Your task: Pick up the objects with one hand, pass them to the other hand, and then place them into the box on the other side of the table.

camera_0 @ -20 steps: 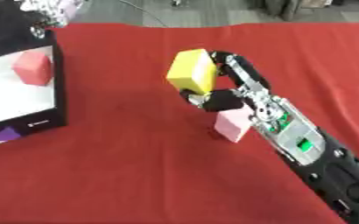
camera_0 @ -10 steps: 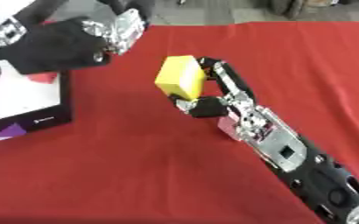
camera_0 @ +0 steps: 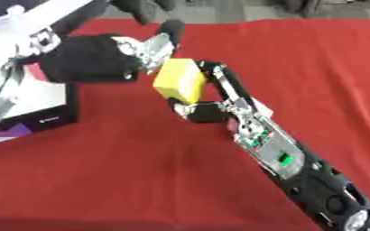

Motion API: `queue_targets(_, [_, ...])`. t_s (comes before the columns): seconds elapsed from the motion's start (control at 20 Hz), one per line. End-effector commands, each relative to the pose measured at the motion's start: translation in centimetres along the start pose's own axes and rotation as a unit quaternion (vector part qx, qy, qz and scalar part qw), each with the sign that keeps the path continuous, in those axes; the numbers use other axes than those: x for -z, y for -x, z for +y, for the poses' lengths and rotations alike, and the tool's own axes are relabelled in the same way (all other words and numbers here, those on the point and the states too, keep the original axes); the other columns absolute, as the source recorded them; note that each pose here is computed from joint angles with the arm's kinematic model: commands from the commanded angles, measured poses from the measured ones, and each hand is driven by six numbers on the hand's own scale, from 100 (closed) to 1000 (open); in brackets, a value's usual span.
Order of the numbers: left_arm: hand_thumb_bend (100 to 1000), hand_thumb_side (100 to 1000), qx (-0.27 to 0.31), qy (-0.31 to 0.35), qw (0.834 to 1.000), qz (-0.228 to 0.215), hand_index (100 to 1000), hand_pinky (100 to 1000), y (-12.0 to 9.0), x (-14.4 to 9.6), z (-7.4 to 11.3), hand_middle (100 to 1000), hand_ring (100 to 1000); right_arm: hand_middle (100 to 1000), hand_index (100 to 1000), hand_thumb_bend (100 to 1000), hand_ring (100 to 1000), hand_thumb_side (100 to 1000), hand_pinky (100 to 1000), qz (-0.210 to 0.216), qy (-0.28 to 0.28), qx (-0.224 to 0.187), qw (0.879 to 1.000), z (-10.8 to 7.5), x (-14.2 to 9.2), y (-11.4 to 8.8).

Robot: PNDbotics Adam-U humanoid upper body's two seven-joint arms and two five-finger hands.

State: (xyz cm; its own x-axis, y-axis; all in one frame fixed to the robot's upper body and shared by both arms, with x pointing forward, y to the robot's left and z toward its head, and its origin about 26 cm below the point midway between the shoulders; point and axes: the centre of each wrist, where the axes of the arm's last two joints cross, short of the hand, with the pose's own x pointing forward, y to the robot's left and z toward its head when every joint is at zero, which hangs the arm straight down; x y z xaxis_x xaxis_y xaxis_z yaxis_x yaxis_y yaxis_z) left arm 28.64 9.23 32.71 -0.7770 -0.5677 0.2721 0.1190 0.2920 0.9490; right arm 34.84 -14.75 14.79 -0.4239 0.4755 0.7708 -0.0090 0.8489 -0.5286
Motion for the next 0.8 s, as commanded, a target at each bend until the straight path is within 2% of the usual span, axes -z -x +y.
queue_targets(0.05, [250, 609, 0.028, 0.011, 0.999, 0.011, 835, 896, -0.2, 0.5, 0.4, 803, 770, 411, 587, 100, 488, 100, 814, -0.019, 0.006, -0.002, 1.000, 0.3, 0.3, -0.4])
queue_targets(0.25, [319, 590, 0.052, 0.039, 0.997, 0.031, 855, 917, 0.0, 1.4, 0.1, 813, 808, 410, 586, 100, 484, 100, 813, -0.026, 0.010, 0.000, 1.000, 0.7, 0.2, -0.2])
queue_targets(0.55, [345, 597, 0.099, 0.084, 0.990, 0.047, 866, 929, -0.4, 2.7, -0.7, 822, 836, 411, 588, 100, 483, 100, 815, -0.032, 0.013, 0.007, 0.999, 1.4, 0.1, 0.0])
queue_targets(0.7, [350, 564, 0.110, 0.102, 0.987, 0.052, 871, 935, -0.3, 3.4, -0.9, 827, 848, 412, 590, 100, 483, 100, 814, -0.036, 0.021, 0.015, 0.999, 1.7, 0.0, 0.0])
queue_targets(0.8, [374, 510, 0.119, 0.109, 0.985, 0.052, 874, 939, -0.4, 3.7, -1.0, 830, 860, 412, 590, 100, 483, 100, 814, -0.038, 0.028, 0.021, 0.999, 2.0, 0.0, 0.0])
